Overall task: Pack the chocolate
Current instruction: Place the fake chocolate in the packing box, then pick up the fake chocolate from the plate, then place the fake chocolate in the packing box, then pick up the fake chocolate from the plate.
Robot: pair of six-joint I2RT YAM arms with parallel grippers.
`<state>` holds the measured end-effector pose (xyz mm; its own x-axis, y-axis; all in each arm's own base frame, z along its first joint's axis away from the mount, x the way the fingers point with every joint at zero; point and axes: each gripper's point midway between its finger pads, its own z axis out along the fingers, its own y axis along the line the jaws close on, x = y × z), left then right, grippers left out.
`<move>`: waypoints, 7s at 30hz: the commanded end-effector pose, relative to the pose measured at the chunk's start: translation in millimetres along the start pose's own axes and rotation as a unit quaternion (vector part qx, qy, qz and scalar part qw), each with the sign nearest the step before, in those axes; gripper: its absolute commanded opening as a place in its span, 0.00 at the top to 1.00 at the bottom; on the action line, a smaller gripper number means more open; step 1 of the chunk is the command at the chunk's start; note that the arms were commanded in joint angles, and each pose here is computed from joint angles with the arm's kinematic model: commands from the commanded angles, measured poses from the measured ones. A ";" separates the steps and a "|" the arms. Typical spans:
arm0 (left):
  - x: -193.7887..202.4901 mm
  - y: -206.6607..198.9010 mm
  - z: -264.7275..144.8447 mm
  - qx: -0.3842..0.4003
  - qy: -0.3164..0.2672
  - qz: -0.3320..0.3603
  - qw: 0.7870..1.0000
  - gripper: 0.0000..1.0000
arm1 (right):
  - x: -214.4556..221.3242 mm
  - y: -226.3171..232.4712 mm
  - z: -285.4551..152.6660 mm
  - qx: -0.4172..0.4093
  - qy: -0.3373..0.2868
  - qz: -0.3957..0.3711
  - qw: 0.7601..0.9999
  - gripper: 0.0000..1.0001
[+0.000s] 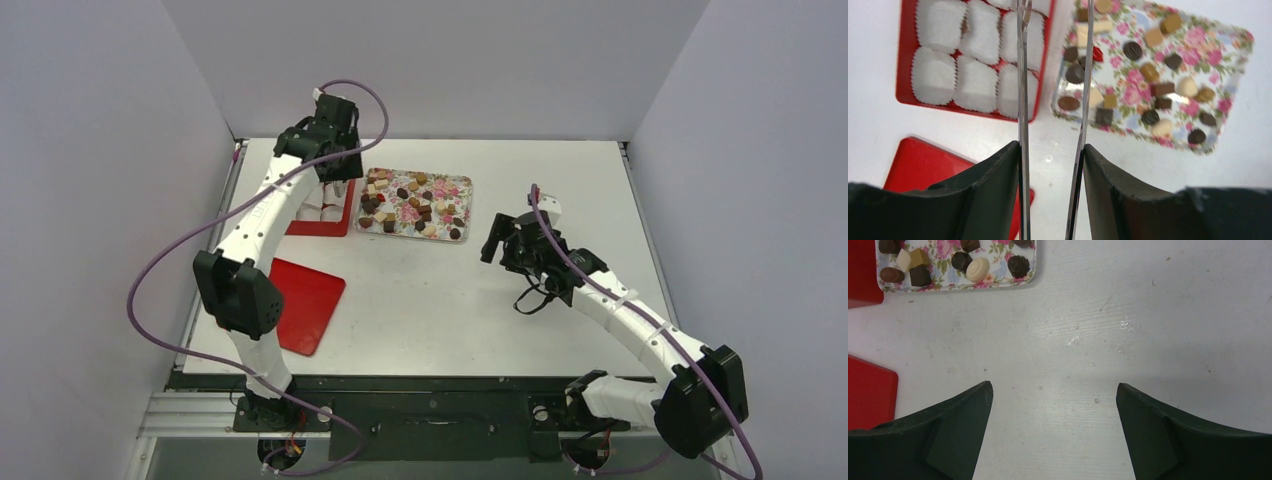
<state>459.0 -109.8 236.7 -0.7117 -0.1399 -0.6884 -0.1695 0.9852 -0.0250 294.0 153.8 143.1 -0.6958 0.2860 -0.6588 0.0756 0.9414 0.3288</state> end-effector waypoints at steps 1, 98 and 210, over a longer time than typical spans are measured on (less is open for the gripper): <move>15.9 -34.7 -33.6 0.063 -0.014 0.007 0.998 0.56 | -19.4 -8.9 -13.5 0.019 -0.042 0.016 0.999 0.11; 16.9 -24.0 -33.9 0.037 -0.023 0.000 0.999 0.83 | -14.1 -10.1 -18.2 0.009 -0.041 0.028 0.999 0.11; 146.6 -56.0 -50.2 0.111 0.094 0.073 0.987 0.63 | -13.3 2.6 -4.9 -0.011 -0.033 0.038 0.999 0.11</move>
<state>317.5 -181.3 167.9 -0.8601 0.0230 -0.5097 0.0765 0.9935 -0.0842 293.8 149.4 154.0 -0.6598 0.3496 -0.6652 0.1138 0.9215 0.3714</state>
